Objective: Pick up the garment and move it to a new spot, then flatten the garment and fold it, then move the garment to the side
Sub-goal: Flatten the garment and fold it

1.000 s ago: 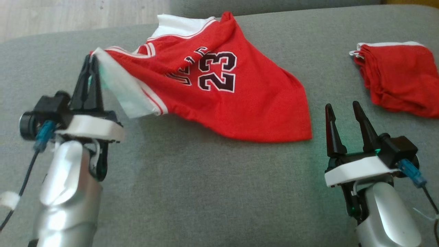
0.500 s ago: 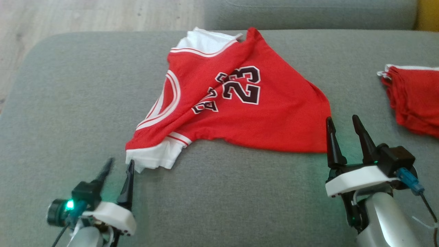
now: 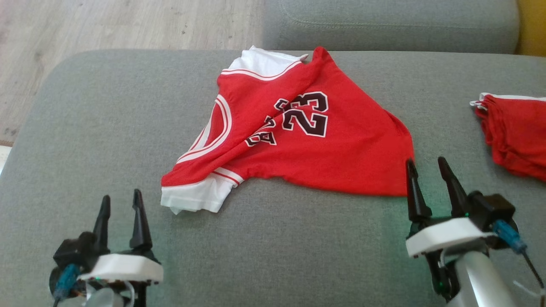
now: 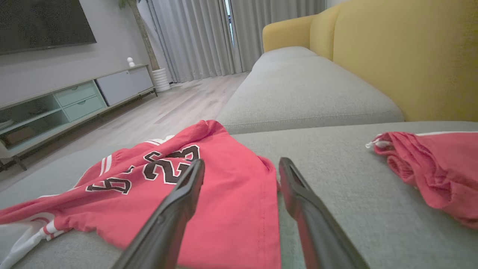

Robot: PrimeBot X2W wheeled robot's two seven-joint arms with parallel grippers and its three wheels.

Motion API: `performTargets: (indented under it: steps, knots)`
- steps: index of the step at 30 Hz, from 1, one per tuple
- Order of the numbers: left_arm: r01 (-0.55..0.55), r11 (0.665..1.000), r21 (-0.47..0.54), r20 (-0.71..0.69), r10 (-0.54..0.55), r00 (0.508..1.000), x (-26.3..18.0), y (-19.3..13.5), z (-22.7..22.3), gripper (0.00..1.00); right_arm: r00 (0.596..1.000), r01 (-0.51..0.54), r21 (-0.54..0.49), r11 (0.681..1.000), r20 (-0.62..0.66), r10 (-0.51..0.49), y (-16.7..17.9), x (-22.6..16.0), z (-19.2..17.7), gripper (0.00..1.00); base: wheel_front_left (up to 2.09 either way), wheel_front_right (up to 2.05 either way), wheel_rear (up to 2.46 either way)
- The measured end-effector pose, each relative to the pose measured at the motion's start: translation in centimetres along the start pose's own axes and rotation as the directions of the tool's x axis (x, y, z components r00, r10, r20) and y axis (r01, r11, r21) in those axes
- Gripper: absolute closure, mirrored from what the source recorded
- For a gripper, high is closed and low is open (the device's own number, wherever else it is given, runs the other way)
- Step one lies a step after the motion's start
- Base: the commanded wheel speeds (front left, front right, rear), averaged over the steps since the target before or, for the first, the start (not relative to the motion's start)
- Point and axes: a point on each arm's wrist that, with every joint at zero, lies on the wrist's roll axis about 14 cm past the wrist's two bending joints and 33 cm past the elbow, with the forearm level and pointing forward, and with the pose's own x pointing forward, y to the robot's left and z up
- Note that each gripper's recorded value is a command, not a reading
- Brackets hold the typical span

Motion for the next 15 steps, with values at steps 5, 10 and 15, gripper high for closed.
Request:
performTargets:
  steps: [5, 10, 15]
  knots:
    - [0.013, 0.999, -0.043, 0.02, -0.012, 1.0, -0.6, -1.3, 0.1, 0.0, 0.999, 0.028, 0.004, 1.0, -0.023, -0.028, -0.8, -1.0, -0.8, 0.0, 0.0, 0.0, 0.0]
    - [0.074, 0.997, -0.037, -0.034, -0.076, 0.997, -0.7, -3.0, -1.6, 0.0, 0.999, 0.038, 0.004, 0.999, -0.024, -0.038, -1.1, -1.3, -0.9, 0.0, 0.0, 0.0, 0.0]
    - [0.126, 0.991, -0.039, -0.139, -0.13, 0.982, -0.2, -4.6, -3.8, 0.0, 0.999, 0.039, 0.005, 0.999, -0.032, -0.039, -1.2, -1.3, -1.2, 0.0, 0.0, 0.0, 0.0]
